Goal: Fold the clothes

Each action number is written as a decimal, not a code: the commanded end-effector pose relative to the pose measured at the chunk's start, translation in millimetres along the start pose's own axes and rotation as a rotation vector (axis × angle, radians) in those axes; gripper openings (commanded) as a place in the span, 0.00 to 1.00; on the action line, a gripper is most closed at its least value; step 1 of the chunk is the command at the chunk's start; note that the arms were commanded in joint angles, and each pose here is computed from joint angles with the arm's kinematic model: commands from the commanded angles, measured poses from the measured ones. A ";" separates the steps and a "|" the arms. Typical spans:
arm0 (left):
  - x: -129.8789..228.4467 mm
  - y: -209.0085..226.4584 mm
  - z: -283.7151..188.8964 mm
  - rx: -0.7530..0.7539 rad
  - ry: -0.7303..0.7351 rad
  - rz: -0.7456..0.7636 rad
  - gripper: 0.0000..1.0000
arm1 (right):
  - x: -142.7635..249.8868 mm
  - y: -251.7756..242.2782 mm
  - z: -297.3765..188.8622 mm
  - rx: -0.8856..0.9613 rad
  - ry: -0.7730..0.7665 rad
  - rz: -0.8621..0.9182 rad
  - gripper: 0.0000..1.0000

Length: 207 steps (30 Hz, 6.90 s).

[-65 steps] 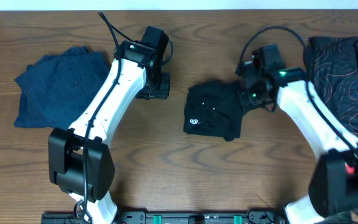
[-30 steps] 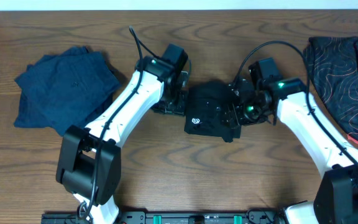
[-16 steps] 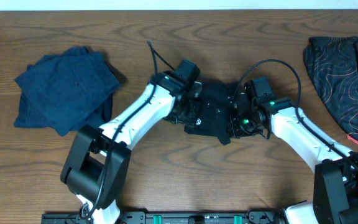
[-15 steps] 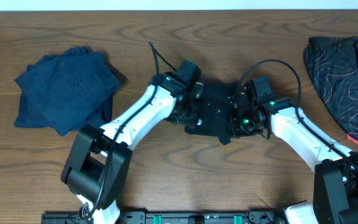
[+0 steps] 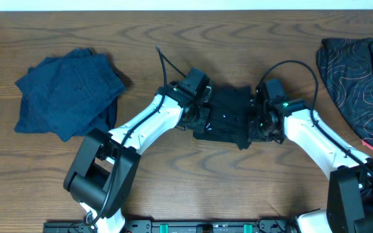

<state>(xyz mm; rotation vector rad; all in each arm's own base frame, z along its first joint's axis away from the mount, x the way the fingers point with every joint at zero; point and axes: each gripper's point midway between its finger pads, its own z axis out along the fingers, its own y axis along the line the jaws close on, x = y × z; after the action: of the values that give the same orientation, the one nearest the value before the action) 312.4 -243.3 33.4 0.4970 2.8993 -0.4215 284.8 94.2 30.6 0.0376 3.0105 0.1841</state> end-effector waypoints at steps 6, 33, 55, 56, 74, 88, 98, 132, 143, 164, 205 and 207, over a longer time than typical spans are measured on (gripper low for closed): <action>7.1 35.3 20.4 -0.149 -0.057 -0.091 0.31 | -28.7 -47.8 -21.9 0.241 -0.096 0.080 0.01; -96.5 -78.7 -71.3 0.304 -0.442 0.189 0.26 | -49.6 -94.9 -45.9 0.559 -0.201 -0.012 0.01; -40.0 -86.0 75.6 0.402 -0.102 0.074 0.26 | -63.8 -146.1 -68.6 0.722 -0.281 0.117 0.02; -38.6 -89.2 73.6 0.420 -0.095 0.077 0.26 | -68.6 -151.1 -72.2 0.737 -0.307 0.137 0.03; -8.5 -84.8 68.0 0.402 0.038 0.033 0.26 | -9.0 -60.1 -70.6 0.175 0.064 -0.096 0.15; -8.6 -84.5 68.0 0.402 0.038 0.032 0.26 | 15.4 -51.7 -0.4 0.088 0.028 0.083 0.21; -4.5 -83.2 68.4 0.396 0.055 0.025 0.26 | -54.3 -120.9 -20.0 0.444 -0.445 0.410 0.24; -63.4 0.4 -60.7 0.002 -0.294 -0.102 0.45 | -9.9 9.8 -72.0 -0.254 -0.214 0.093 0.36; -58.9 1.3 -54.6 0.002 -0.268 -0.104 0.44 | 22.9 7.7 18.3 -0.105 0.089 0.093 0.28; -48.7 4.8 -50.4 -0.011 -0.228 -0.112 0.50 | -90.5 43.1 11.5 -0.022 -0.342 -0.508 0.45; -88.0 -82.5 59.5 0.706 -0.264 0.099 0.30 | -54.2 -28.9 -181.7 0.221 -0.663 -0.108 0.62; -88.7 -83.4 58.1 0.709 -0.267 0.101 0.19 | -53.9 -29.1 -181.4 0.222 -0.662 -0.109 0.62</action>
<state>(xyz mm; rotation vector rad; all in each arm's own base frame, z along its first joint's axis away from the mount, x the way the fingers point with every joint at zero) 378.5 -359.5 21.7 0.5985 2.3811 -1.3646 314.8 42.5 207.3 -0.0694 2.3608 -0.1674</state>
